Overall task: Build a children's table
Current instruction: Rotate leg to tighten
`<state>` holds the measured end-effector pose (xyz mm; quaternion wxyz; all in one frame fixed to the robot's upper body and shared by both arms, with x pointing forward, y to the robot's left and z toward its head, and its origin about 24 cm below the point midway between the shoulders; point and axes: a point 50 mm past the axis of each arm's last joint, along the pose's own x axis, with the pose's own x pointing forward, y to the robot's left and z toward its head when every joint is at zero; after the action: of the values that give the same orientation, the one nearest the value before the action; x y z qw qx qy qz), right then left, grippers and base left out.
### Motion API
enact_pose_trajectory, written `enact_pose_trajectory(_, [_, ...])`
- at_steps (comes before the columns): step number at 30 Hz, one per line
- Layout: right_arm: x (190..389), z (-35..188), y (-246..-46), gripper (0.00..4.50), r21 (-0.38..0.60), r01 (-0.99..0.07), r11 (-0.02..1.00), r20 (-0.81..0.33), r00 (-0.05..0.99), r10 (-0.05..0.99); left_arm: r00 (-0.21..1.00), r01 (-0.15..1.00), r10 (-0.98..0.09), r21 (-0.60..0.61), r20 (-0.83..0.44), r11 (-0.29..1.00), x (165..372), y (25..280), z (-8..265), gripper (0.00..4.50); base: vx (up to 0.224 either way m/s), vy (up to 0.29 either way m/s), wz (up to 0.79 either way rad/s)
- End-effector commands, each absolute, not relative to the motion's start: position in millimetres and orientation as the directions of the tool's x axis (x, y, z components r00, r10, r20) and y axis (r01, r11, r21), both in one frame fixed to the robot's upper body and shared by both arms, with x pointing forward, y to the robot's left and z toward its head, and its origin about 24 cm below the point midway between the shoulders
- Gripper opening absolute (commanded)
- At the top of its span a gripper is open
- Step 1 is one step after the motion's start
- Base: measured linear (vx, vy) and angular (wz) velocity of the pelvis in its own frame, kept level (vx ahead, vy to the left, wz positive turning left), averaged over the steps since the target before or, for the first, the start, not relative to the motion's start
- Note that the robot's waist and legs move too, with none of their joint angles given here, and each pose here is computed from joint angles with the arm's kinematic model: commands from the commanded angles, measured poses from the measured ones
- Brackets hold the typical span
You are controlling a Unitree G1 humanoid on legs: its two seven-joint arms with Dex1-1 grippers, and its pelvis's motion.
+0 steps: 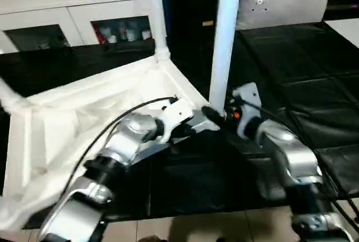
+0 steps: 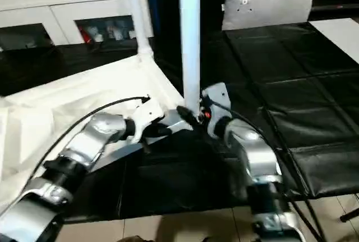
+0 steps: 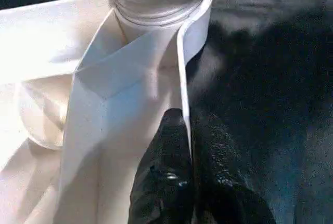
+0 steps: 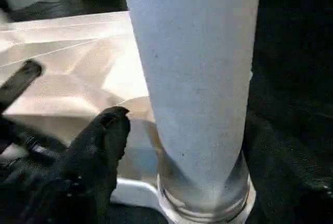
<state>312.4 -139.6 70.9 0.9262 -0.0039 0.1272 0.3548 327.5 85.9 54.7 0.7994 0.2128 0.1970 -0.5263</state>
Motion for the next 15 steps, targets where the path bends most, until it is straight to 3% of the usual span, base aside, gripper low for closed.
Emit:
enact_pose_trajectory(1, [306.1, 75.9, -128.2, 3.94, 0.094, -0.753, 0.651, -0.209, 0.624, 0.753, 0.336, 0.942, -0.801, 0.190, -0.496, 0.278, 326.9, 82.3, 67.9, 0.00, 0.000, 0.000, 0.00])
enact_pose_trajectory(5, [298.8, 83.0, -145.6, 4.37, 0.020, -0.855, 0.518, -0.232, 0.500, 0.834, 0.213, 0.973, -0.823, 0.188, -0.526, 0.132, 319.7, 95.7, 66.5, 0.00, 0.000, 0.000, 0.00])
enact_pose_trajectory(13, [289.0, 88.6, -160.7, 4.37, 0.031, -0.958, 0.284, -0.304, 0.261, 0.916, 0.044, 0.979, -0.818, 0.189, -0.574, -0.080, 310.2, 114.0, 69.7, 0.00, 0.000, 0.000, 0.00])
enact_pose_trajectory(15, [288.2, 88.6, -161.0, 4.37, 0.041, -0.963, 0.268, -0.306, 0.243, 0.920, 0.029, 0.978, -0.815, 0.184, -0.578, -0.095, 309.0, 115.0, 69.7, 0.00, 0.000, 0.000, 0.00])
